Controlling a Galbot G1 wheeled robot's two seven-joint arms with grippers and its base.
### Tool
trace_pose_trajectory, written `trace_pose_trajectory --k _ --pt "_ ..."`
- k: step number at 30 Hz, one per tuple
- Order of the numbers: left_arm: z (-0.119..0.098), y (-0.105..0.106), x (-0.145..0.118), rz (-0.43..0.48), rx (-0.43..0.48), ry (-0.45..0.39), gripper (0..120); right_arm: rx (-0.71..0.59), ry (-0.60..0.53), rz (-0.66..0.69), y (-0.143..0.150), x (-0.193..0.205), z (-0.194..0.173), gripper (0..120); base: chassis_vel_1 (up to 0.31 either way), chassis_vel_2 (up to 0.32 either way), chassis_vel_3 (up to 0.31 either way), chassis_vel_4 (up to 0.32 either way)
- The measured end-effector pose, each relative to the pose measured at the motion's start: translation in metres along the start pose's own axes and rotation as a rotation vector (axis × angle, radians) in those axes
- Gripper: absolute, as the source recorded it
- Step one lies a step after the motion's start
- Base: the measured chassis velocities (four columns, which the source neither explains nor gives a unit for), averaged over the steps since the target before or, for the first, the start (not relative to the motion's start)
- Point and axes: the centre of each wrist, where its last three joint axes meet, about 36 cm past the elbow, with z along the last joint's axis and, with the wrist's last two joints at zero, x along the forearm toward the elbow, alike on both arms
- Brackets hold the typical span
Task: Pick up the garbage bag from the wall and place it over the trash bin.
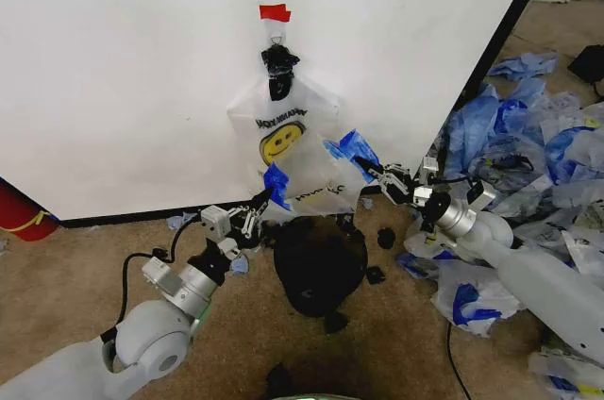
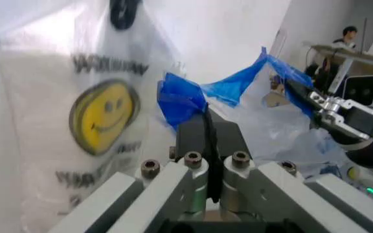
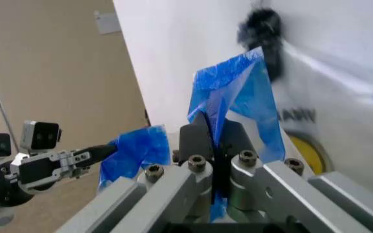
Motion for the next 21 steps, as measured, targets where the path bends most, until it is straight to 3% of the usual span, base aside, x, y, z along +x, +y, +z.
trace_pose_trajectory --k 7,16,21 --pt "-0.051 -0.020 -0.002 0.038 0.010 -0.083 0 0.034 -0.050 -0.038 0.015 -0.016 -0.044 0 0.000 0.000 0.000 0.000" --pt "-0.086 -0.049 0.007 0.071 0.032 -0.105 0 0.074 -0.083 -0.087 0.044 -0.021 -0.102 0 0.000 0.000 0.000 0.000" --pt "-0.100 -0.042 0.007 0.040 0.007 -0.088 0 0.076 -0.080 -0.113 0.068 -0.020 -0.117 0 0.000 0.000 0.000 0.000"
